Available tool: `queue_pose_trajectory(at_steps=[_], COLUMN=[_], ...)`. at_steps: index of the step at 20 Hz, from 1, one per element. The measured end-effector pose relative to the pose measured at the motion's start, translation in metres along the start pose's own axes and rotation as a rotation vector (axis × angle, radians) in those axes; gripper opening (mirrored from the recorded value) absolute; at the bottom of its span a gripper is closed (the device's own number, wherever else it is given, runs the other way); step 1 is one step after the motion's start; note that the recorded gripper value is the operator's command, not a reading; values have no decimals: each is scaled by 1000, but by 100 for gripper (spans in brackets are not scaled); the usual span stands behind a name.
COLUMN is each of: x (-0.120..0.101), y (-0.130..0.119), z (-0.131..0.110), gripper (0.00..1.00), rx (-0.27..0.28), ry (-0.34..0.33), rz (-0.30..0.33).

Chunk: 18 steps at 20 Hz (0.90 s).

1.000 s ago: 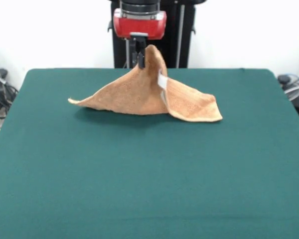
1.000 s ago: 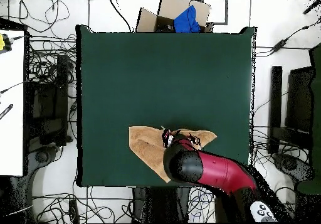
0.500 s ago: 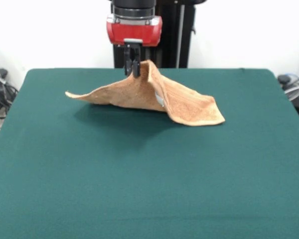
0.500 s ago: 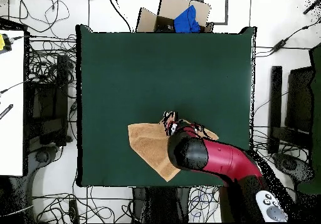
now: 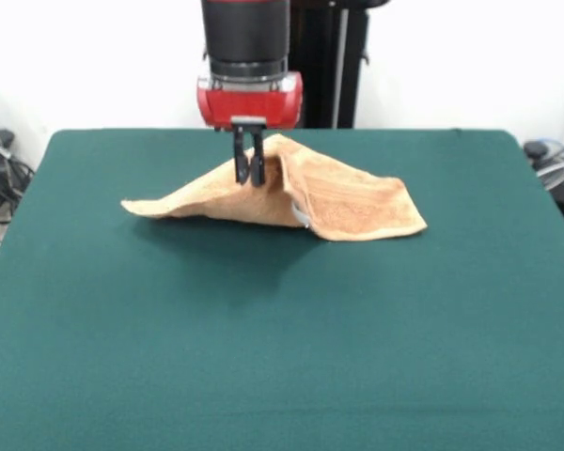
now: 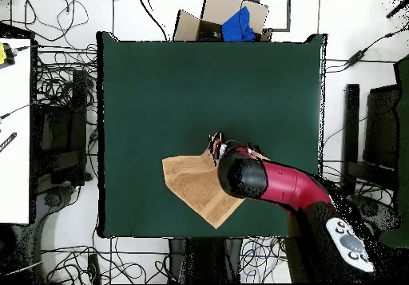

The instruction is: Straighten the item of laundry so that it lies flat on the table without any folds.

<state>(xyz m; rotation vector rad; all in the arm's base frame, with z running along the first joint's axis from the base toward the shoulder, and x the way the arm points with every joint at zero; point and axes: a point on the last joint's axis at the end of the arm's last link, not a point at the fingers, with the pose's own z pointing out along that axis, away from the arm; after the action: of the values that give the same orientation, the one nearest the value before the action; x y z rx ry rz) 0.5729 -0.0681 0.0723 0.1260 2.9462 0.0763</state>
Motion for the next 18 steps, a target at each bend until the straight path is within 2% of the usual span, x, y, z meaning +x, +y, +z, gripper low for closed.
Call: queue_pose_trajectory(at_steps=[5,11,18], x=[-12,-17,-20], y=[0,-3,0], z=[24,50,66], gripper=[0,0,0], rx=[-22,-30,-32], ry=[-5,-2,-5], rz=[-2,-17,-34])
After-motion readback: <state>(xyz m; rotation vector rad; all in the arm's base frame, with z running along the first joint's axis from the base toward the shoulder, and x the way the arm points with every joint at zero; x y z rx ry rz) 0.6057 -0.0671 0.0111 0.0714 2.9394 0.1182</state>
